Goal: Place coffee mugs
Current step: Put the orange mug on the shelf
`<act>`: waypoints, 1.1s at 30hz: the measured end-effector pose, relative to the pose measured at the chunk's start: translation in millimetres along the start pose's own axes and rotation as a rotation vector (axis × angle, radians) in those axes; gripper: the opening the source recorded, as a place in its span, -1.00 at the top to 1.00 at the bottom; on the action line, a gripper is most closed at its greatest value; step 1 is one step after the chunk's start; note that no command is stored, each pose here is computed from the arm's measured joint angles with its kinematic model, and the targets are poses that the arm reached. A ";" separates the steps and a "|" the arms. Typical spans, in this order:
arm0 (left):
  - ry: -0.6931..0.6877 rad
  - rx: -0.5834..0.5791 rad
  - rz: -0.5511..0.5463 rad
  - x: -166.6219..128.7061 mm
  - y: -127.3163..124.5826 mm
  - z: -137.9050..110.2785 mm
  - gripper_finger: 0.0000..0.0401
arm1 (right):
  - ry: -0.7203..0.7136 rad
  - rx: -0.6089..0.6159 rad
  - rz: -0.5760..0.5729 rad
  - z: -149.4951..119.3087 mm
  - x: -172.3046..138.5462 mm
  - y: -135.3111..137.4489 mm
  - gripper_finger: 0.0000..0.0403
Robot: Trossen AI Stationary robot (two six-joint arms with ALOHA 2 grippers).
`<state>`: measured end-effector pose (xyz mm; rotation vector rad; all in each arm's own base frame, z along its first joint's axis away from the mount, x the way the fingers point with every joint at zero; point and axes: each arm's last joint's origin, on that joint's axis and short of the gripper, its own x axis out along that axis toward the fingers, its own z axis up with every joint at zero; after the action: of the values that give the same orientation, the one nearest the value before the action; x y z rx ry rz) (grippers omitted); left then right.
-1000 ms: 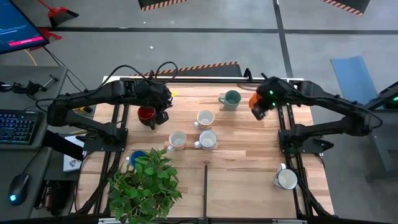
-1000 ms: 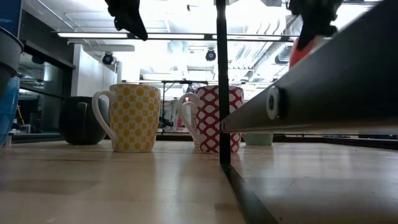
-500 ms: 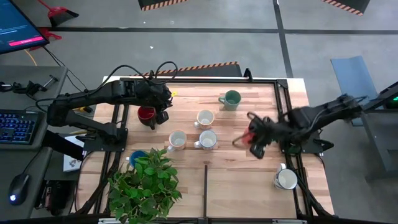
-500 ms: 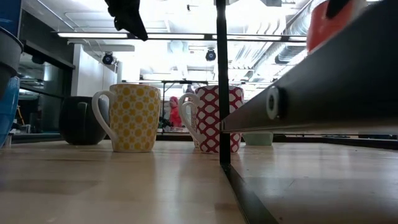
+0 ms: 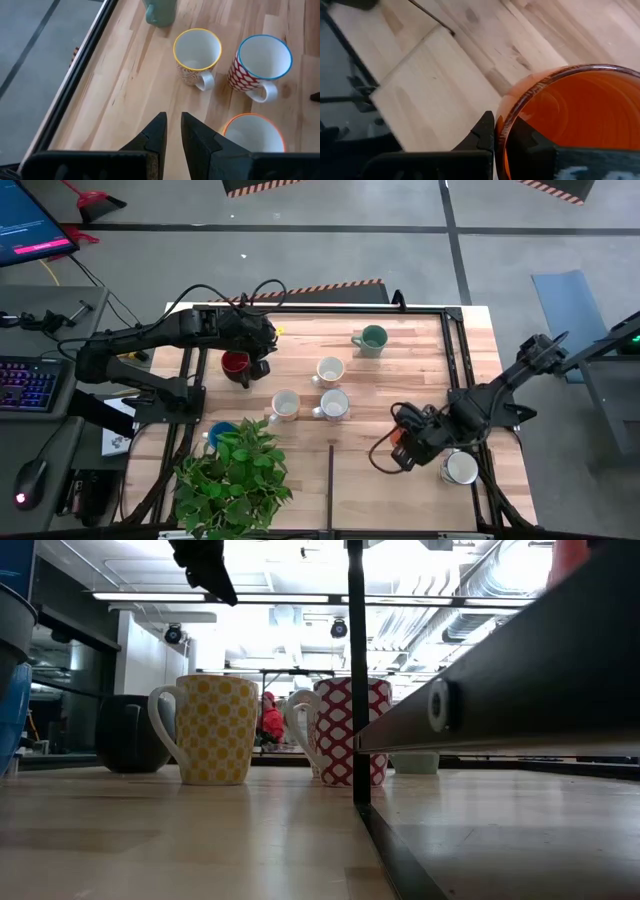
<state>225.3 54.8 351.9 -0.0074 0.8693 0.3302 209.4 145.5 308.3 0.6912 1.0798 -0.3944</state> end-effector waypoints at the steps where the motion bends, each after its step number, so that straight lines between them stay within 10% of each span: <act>1: 0.000 0.009 0.000 0.0 0.0 0.0 0.77 | -0.004 0.015 0.005 -1.1 -1.7 3.9 1.00; 33: 0.000 0.100 -0.003 0.0 -0.1 0.0 0.77 | 0.108 0.253 -0.257 -58.4 22.5 48.1 1.00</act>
<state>225.3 54.8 351.9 0.0843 0.8849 0.2836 209.4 221.3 286.2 0.8063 1.2387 -0.7309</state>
